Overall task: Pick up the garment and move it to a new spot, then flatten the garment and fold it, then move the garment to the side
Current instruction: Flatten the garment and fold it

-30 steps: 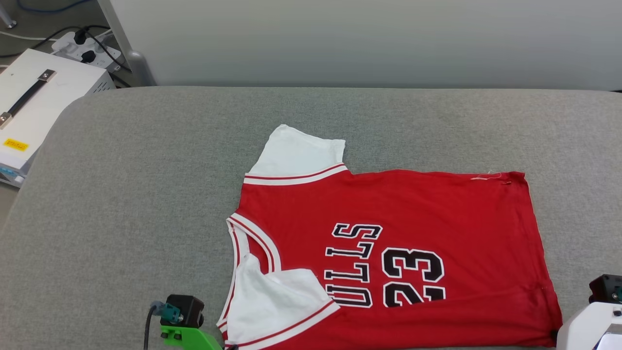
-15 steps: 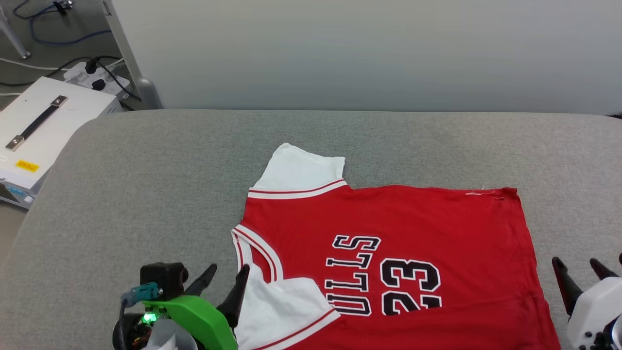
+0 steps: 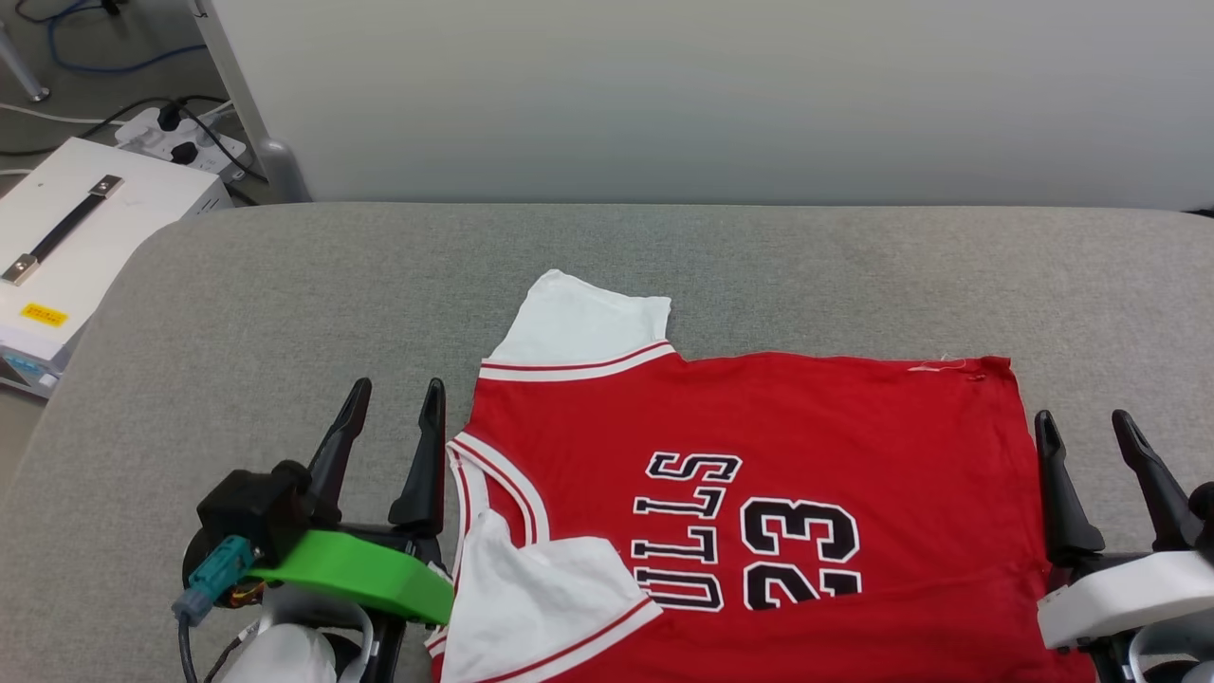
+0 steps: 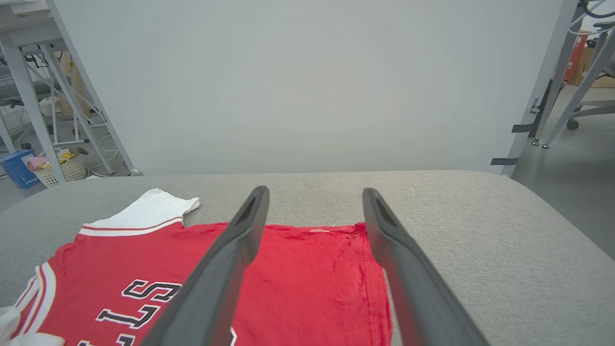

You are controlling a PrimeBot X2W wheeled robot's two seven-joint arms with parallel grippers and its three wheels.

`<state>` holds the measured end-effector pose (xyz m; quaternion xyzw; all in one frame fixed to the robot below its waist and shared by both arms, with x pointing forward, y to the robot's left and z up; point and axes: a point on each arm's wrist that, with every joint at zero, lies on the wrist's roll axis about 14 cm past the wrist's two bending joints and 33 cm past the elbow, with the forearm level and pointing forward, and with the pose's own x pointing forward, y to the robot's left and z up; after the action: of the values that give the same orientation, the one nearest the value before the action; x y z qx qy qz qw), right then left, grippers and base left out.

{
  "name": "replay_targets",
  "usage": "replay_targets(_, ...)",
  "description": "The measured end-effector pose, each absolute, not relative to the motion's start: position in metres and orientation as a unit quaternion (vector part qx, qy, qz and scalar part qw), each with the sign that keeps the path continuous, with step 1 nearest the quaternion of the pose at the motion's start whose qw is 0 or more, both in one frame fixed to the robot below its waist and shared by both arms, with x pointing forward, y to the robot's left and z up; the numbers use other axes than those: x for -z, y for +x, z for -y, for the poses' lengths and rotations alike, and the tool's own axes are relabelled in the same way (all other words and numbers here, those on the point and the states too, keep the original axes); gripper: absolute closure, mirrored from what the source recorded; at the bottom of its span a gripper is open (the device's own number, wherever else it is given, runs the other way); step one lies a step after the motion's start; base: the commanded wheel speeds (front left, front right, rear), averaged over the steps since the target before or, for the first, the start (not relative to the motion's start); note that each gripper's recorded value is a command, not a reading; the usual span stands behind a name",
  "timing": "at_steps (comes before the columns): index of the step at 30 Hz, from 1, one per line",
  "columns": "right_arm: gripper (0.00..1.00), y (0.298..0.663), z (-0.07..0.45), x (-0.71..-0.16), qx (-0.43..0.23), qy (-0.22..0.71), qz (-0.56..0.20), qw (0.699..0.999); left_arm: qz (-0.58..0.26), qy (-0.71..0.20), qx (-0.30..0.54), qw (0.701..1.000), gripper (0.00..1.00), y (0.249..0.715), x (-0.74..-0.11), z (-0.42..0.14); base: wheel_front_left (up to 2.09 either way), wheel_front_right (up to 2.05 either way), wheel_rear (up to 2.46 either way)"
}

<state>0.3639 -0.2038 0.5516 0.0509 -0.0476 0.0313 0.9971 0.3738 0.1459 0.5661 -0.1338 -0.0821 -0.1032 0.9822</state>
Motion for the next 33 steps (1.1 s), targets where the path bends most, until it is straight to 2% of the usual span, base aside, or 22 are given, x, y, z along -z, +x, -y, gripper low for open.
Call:
replay_targets(9,0.0,0.361,0.194,-0.55,-0.04,0.052,0.073,0.995,0.086,-0.115,0.103,0.984,0.0,0.363,-0.552,-0.142,0.0,0.0,0.0)
replay_targets(24,0.0,0.365,0.192,-0.538,-0.042,0.056,0.061,0.996,0.068,-0.111,0.107,0.986,0.0,0.37,-0.532,-0.138,0.0,0.0,0.0)
replay_targets(28,0.0,0.372,0.194,-0.534,-0.038,0.055,0.053,0.996,0.018,-0.094,0.148,0.984,0.0,0.389,-0.512,-0.12,0.0,0.0,0.0)
replay_targets(33,0.0,0.383,0.193,-0.528,-0.041,0.053,0.043,0.997,-0.01,-0.037,0.199,0.979,0.0,0.437,-0.525,-0.108,0.0,0.0,0.0)
